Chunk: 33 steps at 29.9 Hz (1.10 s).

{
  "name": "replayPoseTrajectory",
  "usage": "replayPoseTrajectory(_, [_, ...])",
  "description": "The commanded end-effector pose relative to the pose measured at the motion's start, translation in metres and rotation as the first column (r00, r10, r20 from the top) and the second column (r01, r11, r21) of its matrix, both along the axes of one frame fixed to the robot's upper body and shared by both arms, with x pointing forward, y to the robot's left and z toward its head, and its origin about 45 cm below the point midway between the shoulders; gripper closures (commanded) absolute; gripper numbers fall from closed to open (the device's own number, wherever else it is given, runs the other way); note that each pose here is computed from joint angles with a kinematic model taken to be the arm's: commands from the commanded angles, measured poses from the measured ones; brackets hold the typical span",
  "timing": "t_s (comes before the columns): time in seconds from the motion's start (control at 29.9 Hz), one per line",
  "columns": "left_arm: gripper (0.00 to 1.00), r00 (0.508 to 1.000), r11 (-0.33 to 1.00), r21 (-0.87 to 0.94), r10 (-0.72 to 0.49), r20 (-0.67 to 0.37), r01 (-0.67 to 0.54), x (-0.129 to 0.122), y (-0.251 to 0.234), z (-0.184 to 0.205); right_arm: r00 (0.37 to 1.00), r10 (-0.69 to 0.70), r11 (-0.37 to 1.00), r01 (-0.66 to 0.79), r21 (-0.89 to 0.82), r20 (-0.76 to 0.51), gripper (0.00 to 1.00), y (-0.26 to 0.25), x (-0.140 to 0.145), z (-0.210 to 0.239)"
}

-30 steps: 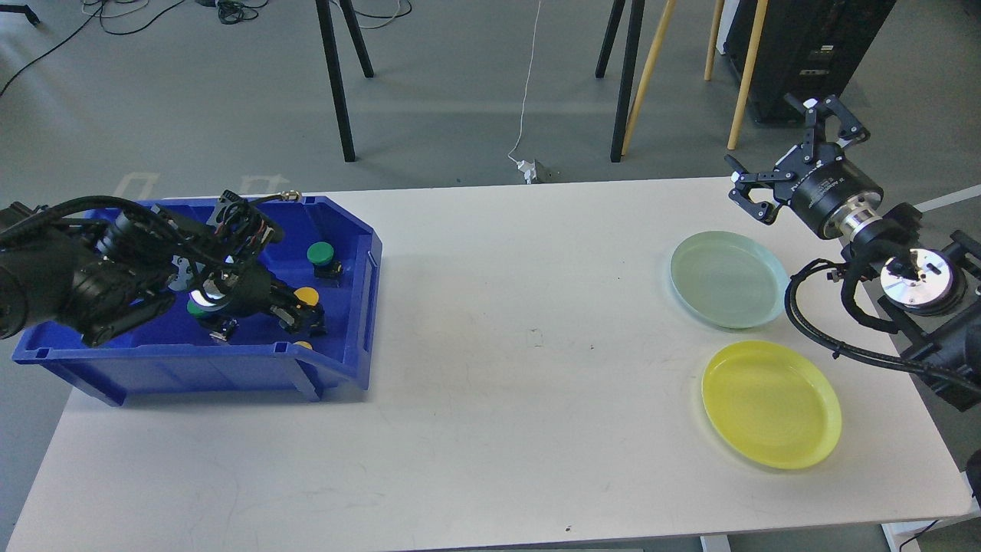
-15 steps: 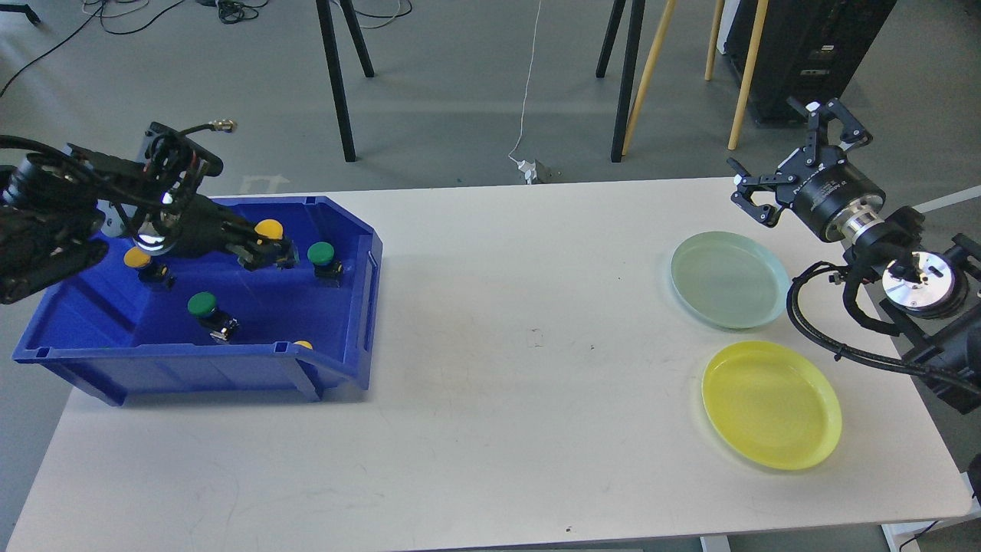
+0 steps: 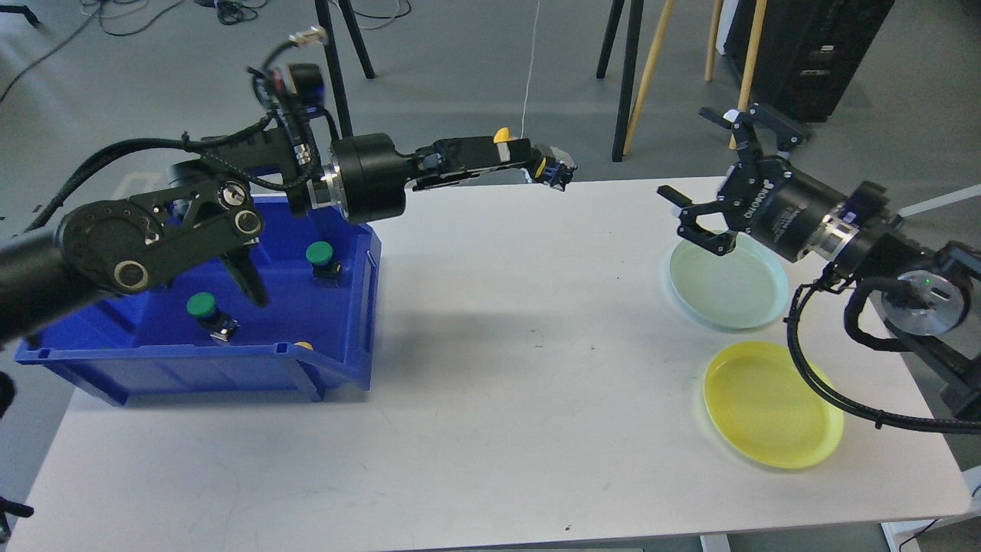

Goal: Pass button and place on color plate
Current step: 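Lift the yellow button out and carry it toward the right gripper, then grasp the yellow button with the right gripper and release the left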

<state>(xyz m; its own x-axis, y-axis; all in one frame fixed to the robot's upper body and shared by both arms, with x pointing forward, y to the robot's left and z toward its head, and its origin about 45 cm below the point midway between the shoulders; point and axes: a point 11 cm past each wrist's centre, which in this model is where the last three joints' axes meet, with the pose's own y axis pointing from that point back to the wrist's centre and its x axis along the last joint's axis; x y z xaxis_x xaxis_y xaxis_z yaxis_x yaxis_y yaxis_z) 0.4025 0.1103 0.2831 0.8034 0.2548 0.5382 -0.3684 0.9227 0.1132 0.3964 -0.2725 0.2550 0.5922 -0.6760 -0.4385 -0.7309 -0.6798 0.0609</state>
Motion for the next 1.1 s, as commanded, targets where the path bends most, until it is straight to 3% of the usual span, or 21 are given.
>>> replayPoseTrajectory(0.0, [0.96,0.998,0.997,-0.072,0.003,-0.06,-0.007,-0.006,-0.036,-0.026,0.999,0.047,0.999,-0.047,0.015,-0.003,0.0,0.016,-0.009,-0.003])
replayPoseTrajectory(0.43, [0.95,0.996,0.996,-0.074,0.039,-0.074,-0.045,-0.003,-0.036,-0.038,0.995,0.102,0.994,-0.102,0.035,-0.016,0.01,0.042,-0.012,-0.009])
replayPoseTrajectory(0.63, [0.95,0.995,0.996,-0.068,0.056,-0.079,-0.061,0.0,-0.033,-0.04,0.993,0.119,0.991,-0.118,0.056,-0.022,0.11,0.048,-0.016,-0.007])
replayPoseTrajectory(0.74, [0.95,0.993,0.995,-0.057,0.08,-0.081,-0.085,0.005,-0.027,-0.044,0.991,0.135,0.989,-0.134,0.058,-0.02,0.44,0.052,-0.019,-0.006])
replayPoseTrajectory(0.87, [0.95,0.993,0.995,-0.059,0.08,-0.085,-0.085,0.005,-0.028,-0.045,0.99,0.141,0.988,-0.14,0.058,-0.02,0.74,0.054,-0.02,-0.006])
replayPoseTrajectory(0.94, [0.95,0.993,0.995,-0.059,0.079,-0.086,-0.084,0.005,-0.028,-0.045,0.99,0.138,0.989,-0.137,0.058,-0.021,0.96,0.053,-0.02,-0.007])
replayPoseTrajectory(1.07, [0.95,0.993,0.995,-0.06,0.08,-0.088,-0.085,0.004,-0.027,-0.046,0.991,0.133,0.99,-0.131,0.058,-0.02,0.99,0.051,-0.019,-0.006])
